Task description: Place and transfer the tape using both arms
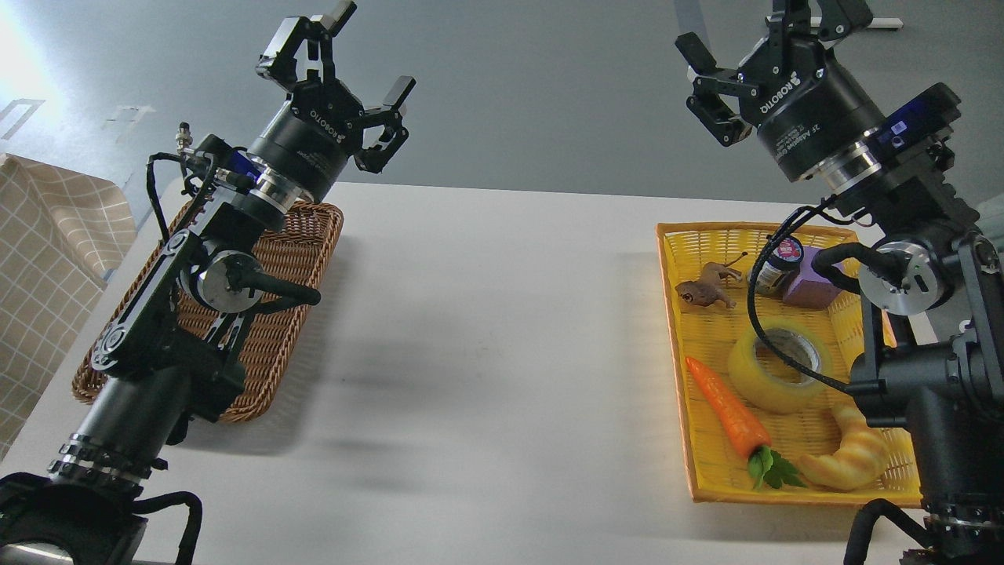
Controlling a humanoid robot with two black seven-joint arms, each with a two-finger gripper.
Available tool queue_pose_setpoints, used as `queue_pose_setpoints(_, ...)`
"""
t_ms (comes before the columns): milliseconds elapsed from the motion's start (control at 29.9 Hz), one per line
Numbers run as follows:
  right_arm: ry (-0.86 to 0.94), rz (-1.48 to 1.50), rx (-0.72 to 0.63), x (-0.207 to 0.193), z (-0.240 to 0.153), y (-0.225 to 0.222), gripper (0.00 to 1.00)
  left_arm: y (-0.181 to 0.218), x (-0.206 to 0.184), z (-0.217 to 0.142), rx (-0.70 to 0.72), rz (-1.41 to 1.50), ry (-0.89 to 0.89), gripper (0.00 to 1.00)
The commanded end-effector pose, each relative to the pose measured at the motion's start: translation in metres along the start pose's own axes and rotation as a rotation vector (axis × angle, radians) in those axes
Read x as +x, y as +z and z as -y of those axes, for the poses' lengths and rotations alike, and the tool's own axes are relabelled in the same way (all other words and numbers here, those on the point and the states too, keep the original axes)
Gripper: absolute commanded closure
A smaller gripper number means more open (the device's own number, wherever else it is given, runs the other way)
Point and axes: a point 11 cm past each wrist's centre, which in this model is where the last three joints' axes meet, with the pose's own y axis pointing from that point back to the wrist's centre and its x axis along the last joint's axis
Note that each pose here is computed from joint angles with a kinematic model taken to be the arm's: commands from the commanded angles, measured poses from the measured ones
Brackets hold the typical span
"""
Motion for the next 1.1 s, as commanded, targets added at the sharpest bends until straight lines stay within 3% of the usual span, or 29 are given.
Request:
queue_pose_setpoints(0, -0.004, 0.000, -0.003, -0.001, 0.000, 0.001, 0.00, 0.002, 0.000, 0.001, -0.004, 0.003, -0.002, 0.02)
queue_pose_setpoints(1069, -0.029, -0.007, -0.005, -0.007, 0.002, -0.001, 0.00, -0.008, 0.002, -0.002, 0.071, 0.000, 0.009, 0.02)
